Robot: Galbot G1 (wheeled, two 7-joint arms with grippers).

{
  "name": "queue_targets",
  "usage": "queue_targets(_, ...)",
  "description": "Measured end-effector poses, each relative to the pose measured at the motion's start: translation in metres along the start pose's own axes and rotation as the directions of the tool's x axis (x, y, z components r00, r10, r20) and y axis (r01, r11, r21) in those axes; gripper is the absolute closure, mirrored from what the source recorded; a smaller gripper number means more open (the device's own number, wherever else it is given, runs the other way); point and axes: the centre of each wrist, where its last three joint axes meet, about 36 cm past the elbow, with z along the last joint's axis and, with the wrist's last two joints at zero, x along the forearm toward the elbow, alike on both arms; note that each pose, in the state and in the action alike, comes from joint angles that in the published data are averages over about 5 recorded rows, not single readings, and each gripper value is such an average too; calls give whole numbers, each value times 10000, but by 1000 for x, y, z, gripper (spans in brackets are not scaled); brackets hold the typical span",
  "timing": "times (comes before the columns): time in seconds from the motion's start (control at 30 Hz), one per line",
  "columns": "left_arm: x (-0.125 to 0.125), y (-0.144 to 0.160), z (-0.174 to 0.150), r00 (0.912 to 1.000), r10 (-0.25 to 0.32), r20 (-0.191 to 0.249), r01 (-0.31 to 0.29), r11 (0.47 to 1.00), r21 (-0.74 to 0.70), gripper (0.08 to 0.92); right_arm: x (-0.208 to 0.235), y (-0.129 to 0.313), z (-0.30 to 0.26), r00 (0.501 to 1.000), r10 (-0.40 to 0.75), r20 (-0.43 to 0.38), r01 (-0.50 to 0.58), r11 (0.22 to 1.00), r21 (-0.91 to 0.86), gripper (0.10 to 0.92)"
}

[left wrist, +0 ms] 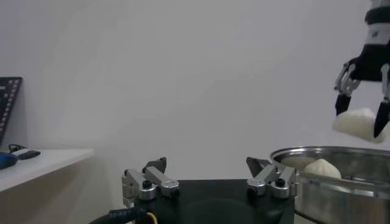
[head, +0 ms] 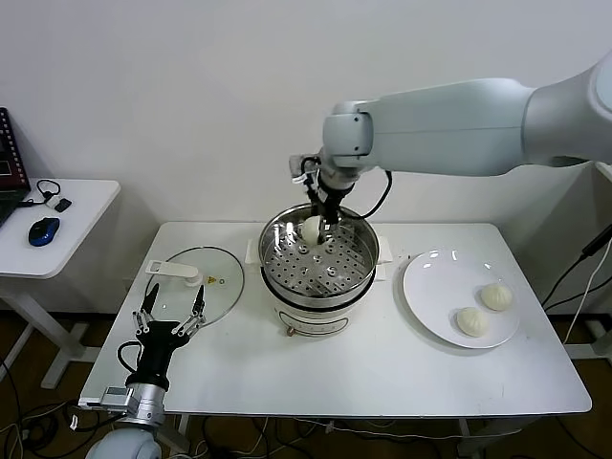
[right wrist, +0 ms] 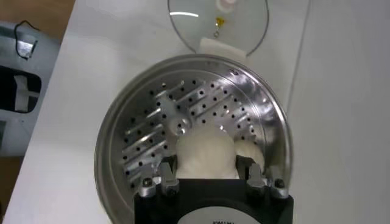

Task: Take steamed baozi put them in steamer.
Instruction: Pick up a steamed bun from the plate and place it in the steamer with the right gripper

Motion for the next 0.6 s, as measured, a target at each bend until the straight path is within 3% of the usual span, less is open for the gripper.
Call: queue_targets(0.6,-2,2,4,10000,-71,-40,71,10000,8,177,-79,-12,-32,9998,-164,107,165,9998,-73,386)
